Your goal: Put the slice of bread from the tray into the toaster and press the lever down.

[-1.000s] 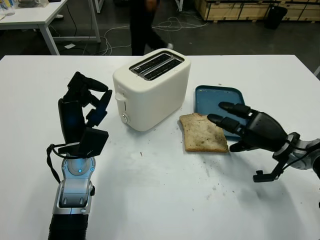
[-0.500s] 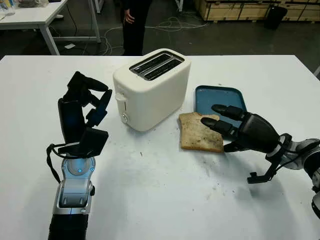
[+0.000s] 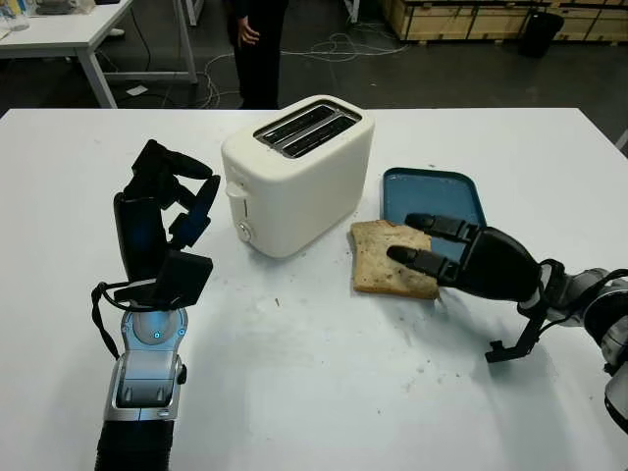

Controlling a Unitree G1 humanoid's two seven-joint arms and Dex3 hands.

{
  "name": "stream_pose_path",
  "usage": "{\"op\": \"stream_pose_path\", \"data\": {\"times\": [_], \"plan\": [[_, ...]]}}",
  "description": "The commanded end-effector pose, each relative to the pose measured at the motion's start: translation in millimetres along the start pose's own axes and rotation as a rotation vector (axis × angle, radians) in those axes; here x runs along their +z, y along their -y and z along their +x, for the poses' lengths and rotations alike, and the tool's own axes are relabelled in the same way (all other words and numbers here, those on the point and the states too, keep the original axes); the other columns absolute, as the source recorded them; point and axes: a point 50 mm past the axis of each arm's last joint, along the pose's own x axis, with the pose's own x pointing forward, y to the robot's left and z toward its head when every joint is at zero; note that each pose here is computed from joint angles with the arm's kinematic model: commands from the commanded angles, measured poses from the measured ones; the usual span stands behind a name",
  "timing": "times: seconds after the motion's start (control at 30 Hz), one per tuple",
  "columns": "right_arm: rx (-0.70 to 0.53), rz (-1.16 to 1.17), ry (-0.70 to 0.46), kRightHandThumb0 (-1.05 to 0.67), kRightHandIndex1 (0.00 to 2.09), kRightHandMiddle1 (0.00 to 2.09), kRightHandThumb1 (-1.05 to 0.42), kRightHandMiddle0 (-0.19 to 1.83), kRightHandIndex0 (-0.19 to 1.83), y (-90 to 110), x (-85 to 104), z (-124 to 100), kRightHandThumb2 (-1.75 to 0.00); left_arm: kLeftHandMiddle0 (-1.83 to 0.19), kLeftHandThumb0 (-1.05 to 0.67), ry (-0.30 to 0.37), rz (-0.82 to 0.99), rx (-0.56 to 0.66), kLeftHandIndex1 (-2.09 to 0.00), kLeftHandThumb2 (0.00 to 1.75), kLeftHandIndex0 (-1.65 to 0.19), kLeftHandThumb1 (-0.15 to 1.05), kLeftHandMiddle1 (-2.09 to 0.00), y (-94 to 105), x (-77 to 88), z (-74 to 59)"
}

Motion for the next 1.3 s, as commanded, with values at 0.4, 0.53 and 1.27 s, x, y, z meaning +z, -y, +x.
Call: {"op": "stream_pose_path", "data": {"times": [0.4, 0.53, 1.27], "plan": [[0.004, -0.021, 0.046, -0.28, 1.15, 0.09, -0.83, 1.09, 0.75, 3, -0.2, 25, 0.00, -0.82, -0.36, 0.001, 0.009, 0.003, -1.63, 0.25, -0.54, 0.92, -1.75, -0.4, 2.4, -1.5], [0.013, 0.038, 0.006, -0.44, 1.70, 0.96, -0.91, 0.90, 0.77, 3, 0.1, 27, -0.06, -0.81, -0.35, 0.000, 0.002, 0.004, -1.62, 0.25, -0.54, 0.92, -1.75, -0.5, 2.3, -2.0], [-0.351, 0.272, -0.288, -0.40, 1.75, 1.75, -0.92, 0.51, 0.82, 41, -27.2, 36, -0.34, -0.82, -0.36, -0.008, -0.001, -0.001, -1.63, 0.24, -0.55, 0.92, -1.75, 1.1, 0.4, -3.4]]}}
